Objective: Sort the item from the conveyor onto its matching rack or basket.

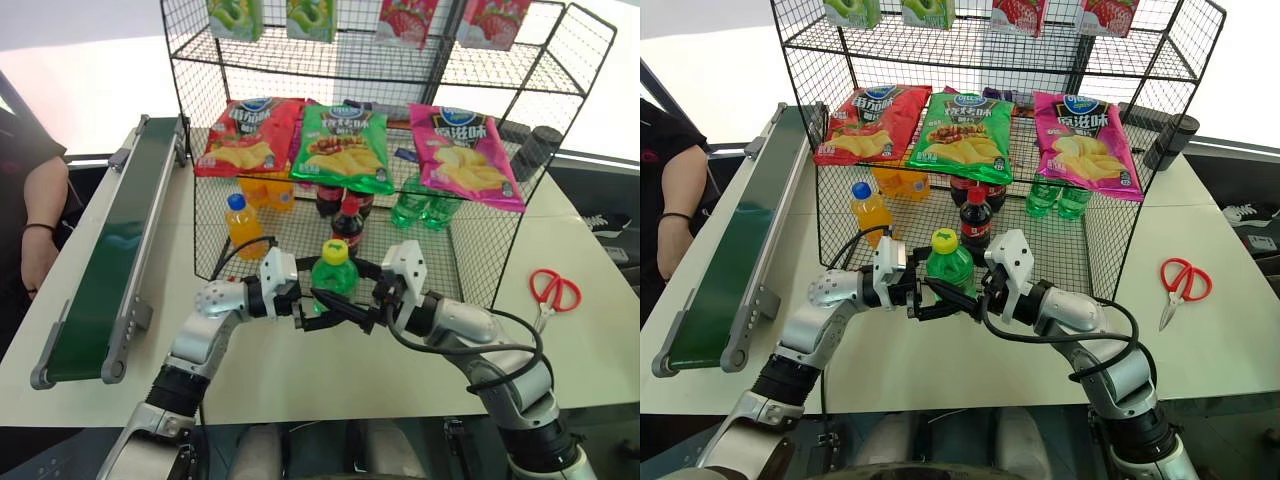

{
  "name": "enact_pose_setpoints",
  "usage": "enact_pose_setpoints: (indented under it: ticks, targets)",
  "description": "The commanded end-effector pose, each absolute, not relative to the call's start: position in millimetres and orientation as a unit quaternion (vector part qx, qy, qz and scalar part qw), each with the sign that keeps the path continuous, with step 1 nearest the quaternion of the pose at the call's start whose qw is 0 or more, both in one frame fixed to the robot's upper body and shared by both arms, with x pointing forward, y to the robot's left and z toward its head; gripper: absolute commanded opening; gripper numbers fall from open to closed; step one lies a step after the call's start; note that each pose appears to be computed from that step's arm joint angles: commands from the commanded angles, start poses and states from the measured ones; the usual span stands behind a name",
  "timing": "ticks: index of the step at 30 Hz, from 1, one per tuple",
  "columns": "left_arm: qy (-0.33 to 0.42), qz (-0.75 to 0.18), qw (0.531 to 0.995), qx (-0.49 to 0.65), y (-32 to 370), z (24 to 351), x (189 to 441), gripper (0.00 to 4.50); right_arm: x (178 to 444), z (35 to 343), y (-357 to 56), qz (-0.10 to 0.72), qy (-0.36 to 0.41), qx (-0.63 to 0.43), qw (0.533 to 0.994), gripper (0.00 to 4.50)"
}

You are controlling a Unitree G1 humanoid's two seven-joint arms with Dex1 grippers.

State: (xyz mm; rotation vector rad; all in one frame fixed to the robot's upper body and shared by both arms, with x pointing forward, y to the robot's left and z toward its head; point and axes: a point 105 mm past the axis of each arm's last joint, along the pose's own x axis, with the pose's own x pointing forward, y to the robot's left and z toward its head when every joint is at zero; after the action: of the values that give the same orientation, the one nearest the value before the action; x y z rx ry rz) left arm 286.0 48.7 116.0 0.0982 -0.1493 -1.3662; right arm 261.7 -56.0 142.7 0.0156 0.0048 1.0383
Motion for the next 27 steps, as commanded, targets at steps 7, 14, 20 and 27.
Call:
enact_pose_setpoints:
  ticks: [7, 14, 20, 27]
  targets:
    - [-0.044, -0.55, 0.833, 0.048, 93.4, 109.2, 291.5, 4.49, 286.2, 169.5, -128.1, 0.311, -0.094, -0.034, 0.945, 3.09]
    - [-0.053, -0.546, 0.835, 0.043, 94.3, 116.6, 278.4, 4.49, 304.7, 146.5, -175.4, 0.157, -0.102, -0.037, 0.982, 3.09]
    - [-0.064, -0.569, 0.819, 0.039, 84.8, 127.8, 270.3, 4.49, 329.8, 120.5, -200.5, 0.065, -0.096, -0.011, 0.993, 3.09]
    - [-0.064, -0.58, 0.811, 0.041, 82.0, 131.4, 266.5, 4.49, 349.6, 108.9, -211.9, 0.025, -0.104, 0.01, 0.994, 3.09]
